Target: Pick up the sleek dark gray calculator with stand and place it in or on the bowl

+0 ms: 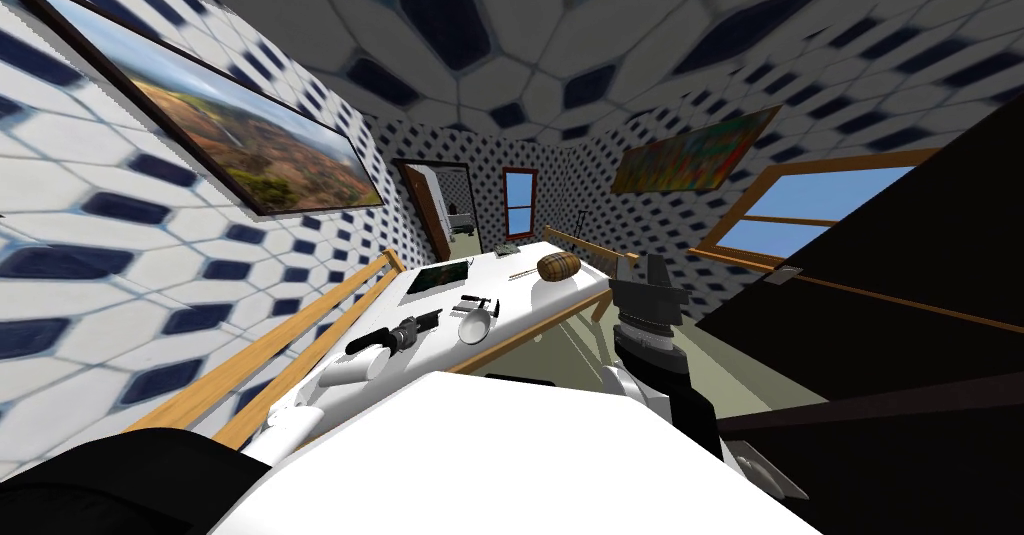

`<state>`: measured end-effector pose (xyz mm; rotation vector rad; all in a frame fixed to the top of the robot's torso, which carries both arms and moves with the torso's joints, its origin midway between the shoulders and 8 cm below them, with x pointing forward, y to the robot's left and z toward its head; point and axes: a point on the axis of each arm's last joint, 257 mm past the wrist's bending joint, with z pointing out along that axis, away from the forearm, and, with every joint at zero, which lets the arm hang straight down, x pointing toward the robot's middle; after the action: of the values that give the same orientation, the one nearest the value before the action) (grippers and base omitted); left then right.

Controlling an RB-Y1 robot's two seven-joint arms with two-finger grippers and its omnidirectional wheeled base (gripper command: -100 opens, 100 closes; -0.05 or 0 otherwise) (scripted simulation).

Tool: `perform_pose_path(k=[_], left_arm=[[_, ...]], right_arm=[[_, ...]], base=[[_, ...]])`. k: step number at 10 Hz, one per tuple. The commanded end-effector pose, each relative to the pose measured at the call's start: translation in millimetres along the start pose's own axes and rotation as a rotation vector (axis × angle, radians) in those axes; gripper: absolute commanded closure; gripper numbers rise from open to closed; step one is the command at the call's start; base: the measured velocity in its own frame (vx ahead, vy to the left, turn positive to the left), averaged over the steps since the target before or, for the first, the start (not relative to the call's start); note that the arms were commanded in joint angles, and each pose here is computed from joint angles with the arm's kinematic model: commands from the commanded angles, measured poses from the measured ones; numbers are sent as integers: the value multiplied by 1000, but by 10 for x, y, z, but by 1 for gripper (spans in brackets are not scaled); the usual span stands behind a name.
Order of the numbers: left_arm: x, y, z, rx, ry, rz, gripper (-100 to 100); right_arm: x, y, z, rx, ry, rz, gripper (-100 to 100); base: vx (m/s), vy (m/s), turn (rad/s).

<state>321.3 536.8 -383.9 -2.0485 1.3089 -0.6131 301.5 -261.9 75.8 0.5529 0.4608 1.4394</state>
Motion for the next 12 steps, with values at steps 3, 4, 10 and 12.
perform_pose_path(k=[3, 4, 10, 12], left_arm=[[0, 0, 0, 0, 0, 0, 0], [-28, -159, 25, 37, -6, 1, -100], [-18, -79, 48, 28, -8, -1, 100], [-18, -79, 49, 28, -8, -1, 100]], right_arm=[[0, 0, 0, 0, 0, 0, 0], [0, 0, 0, 0, 0, 0, 0], [0, 0, 0, 0, 0, 0, 0], [0, 0, 0, 0, 0, 0, 0]], base=[[0, 0, 0], [48, 71, -14], [10, 14, -8], [0, 0, 0]])
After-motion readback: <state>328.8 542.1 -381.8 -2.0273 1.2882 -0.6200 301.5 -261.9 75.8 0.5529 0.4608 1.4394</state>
